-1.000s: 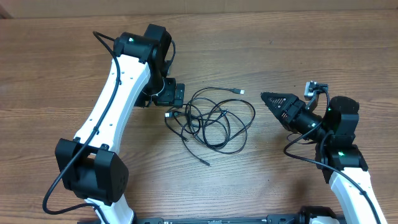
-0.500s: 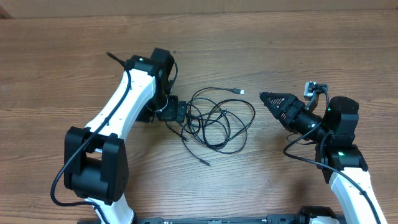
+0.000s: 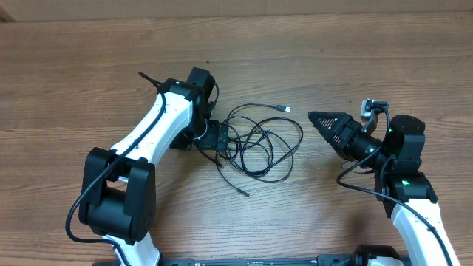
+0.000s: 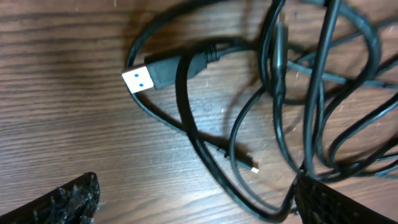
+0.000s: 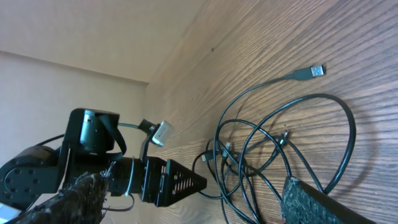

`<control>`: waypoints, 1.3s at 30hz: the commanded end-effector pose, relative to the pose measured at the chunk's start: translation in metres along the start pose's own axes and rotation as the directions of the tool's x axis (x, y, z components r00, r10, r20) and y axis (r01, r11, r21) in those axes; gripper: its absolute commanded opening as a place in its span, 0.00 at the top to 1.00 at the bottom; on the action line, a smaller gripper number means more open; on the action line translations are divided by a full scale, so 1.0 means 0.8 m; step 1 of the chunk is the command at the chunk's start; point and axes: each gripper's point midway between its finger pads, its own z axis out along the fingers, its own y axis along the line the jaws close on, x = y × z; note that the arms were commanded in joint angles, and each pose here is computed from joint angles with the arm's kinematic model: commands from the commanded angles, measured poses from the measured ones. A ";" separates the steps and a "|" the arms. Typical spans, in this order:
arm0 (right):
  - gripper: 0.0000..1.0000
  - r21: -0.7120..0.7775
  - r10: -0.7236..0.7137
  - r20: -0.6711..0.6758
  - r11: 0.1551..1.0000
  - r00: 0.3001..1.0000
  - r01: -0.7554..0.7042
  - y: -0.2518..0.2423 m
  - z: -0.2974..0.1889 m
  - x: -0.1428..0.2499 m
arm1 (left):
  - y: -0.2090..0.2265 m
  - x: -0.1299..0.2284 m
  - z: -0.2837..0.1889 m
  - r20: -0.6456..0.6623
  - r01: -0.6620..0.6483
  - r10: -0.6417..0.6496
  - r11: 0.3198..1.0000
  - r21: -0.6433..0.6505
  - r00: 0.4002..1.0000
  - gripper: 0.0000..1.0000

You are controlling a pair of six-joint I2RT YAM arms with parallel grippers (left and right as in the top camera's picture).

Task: Untangle cables
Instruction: 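Lower the left gripper onto the left edge of the cable pile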

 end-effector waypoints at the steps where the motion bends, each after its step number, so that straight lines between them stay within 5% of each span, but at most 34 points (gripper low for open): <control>1: 0.12 0.002 -0.017 0.019 1.000 1.000 0.017 0.004 -0.002 -0.008 | -0.003 -0.001 0.005 -0.003 0.061 -0.061 0.998 0.010 0.998 0.00; 7: 0.12 0.002 -0.016 0.018 1.000 1.000 0.016 0.004 -0.002 -0.008 | -0.006 -0.010 0.005 0.026 0.059 -0.060 0.998 0.021 0.998 0.00; 11: 0.12 0.004 -0.017 0.021 1.000 1.000 0.017 0.004 -0.002 -0.008 | -0.006 -0.005 0.006 0.016 0.162 -0.162 0.987 0.006 0.987 0.11; 16: 0.12 0.016 -0.015 0.031 1.000 0.999 0.015 0.001 -0.002 -0.010 | -0.001 -0.002 0.008 0.037 0.280 -0.278 0.959 -0.055 0.960 0.13; 23: 0.11 0.021 -0.015 0.036 1.000 0.999 0.015 0.000 -0.002 -0.011 | -0.015 -0.002 0.013 0.071 0.259 -0.254 0.963 -0.080 0.965 0.14; 32: 0.11 0.024 -0.011 0.033 1.000 0.999 0.010 -0.001 -0.002 -0.010 | -0.013 0.006 0.033 0.105 0.292 -0.280 0.948 -0.123 0.954 0.54; 36: 0.11 0.025 -0.011 0.033 1.000 0.999 0.010 -0.002 -0.002 -0.010 | -0.006 0.020 0.046 0.087 0.340 -0.331 0.930 -0.139 0.940 0.82; 37: 0.11 0.025 -0.011 0.033 1.000 0.999 0.010 -0.002 -0.002 -0.010 | -0.005 0.021 0.048 0.086 0.343 -0.334 0.929 -0.141 0.939 0.96; 39: 0.11 0.025 -0.010 0.033 1.000 0.999 0.009 -0.002 -0.002 -0.010 | -0.005 0.022 0.050 0.083 0.341 -0.333 0.929 -0.142 0.939 0.96</control>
